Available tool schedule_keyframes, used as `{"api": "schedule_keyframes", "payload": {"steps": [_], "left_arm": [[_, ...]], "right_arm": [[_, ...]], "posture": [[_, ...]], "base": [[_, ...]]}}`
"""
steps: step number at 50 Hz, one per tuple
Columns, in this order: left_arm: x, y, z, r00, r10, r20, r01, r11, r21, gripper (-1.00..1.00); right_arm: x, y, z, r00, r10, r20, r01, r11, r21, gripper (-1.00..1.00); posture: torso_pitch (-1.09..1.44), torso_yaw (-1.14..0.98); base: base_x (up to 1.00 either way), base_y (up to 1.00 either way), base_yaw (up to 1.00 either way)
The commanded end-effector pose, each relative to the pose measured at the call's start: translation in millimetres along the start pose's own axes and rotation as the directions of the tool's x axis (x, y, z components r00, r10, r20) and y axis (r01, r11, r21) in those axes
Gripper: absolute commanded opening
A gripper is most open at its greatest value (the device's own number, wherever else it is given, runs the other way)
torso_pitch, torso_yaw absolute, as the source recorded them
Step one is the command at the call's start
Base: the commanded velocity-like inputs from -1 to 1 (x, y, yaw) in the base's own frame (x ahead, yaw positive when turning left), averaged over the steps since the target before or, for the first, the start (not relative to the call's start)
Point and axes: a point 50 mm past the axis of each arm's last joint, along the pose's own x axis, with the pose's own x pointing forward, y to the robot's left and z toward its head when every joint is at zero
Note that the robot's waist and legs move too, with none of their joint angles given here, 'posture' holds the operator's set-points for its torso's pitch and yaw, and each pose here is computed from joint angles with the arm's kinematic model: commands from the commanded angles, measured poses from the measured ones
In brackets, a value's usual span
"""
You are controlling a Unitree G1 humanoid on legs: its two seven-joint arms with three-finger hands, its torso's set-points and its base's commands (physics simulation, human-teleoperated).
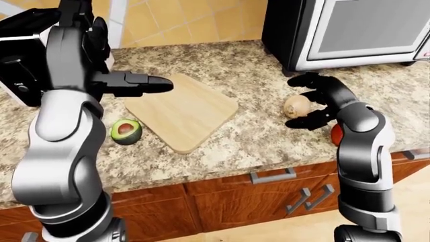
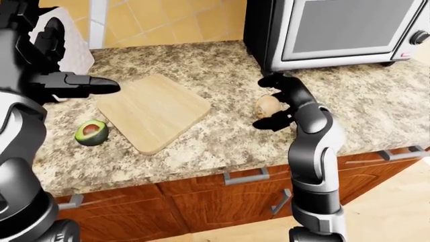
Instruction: Place the avocado, onion, tomato and bell pepper on the cutting board.
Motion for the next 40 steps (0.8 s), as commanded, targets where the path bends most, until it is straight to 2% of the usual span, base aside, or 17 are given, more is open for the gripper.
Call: {"api": "schedule_keyframes", "payload": {"steps": [1, 4, 12, 14, 19, 23, 29, 33, 40], "left_arm": [[-0.7, 2.6, 15.6, 0.997, 0.013, 0.082, -0.014, 1.0, 0.002, 1.0], [-1.3, 3.6, 16.3, 0.996, 0.017, 0.083, -0.017, 1.0, 0.004, 1.0], [-2.0, 5.1, 17.6, 0.996, 0.02, 0.087, -0.021, 1.0, 0.006, 1.0], [-2.0, 5.2, 17.0, 0.996, 0.02, 0.086, -0.02, 1.0, 0.006, 1.0], [-2.8, 6.5, 17.8, 0.996, 0.023, 0.088, -0.024, 1.0, 0.007, 1.0], [-3.0, 7.9, 20.2, 0.995, 0.026, 0.092, -0.027, 1.0, 0.008, 1.0], [-1.6, 8.3, 23.1, 0.995, 0.026, 0.096, -0.027, 1.0, 0.006, 1.0], [-1.1, 8.1, 23.4, 0.995, 0.026, 0.096, -0.027, 1.0, 0.007, 1.0], [-1.3, 9.4, 22.9, 0.995, 0.03, 0.097, -0.031, 0.999, 0.008, 1.0]], "right_arm": [[-3.9, -10.3, 13.1, 0.997, -0.049, 0.06, 0.05, 0.999, -0.019, 0.34], [-4.4, -10.1, 13.7, 0.997, -0.043, 0.063, 0.045, 0.999, -0.021, 0.32], [-6.0, -10.0, 15.7, 0.997, -0.037, 0.067, 0.039, 0.998, -0.043, 0.11], [-5.8, -9.1, 15.8, 0.997, -0.029, 0.067, 0.032, 0.998, -0.05, -0.07], [-6.6, -8.7, 17.3, 0.997, -0.02, 0.076, 0.024, 0.998, -0.057, -0.28], [-7.9, -9.3, 21.1, 0.996, -0.011, 0.088, 0.017, 0.998, -0.065, -0.57], [-8.5, -9.4, 28.3, 0.994, -0.004, 0.11, 0.013, 0.997, -0.081, -0.78], [-12.8, -13.6, 43.2, 0.989, -0.005, 0.145, 0.018, 0.996, -0.087, -0.87], [-23.0, -16.0, 83.6, 0.97, 0.004, 0.243, 0.024, 0.993, -0.112, -0.95]], "posture": [[0.0, 0.0], [0.0, 0.0], [0.0, 0.0], [0.0, 0.0], [0.0, 0.0], [0.0, 0.0], [0.0, 0.0], [0.0, 0.0], [0.0, 0.0]], "base": [[0.0, 0.0, 0.0], [0.0, 0.0, 0.0], [0.0, 0.0, 0.0], [0.0, 0.0, 0.0], [0.0, 0.0, 0.0], [0.0, 0.0, 0.0], [0.0, 0.0, 0.0], [0.0, 0.0, 0.0], [0.0, 0.0, 0.0]]}}
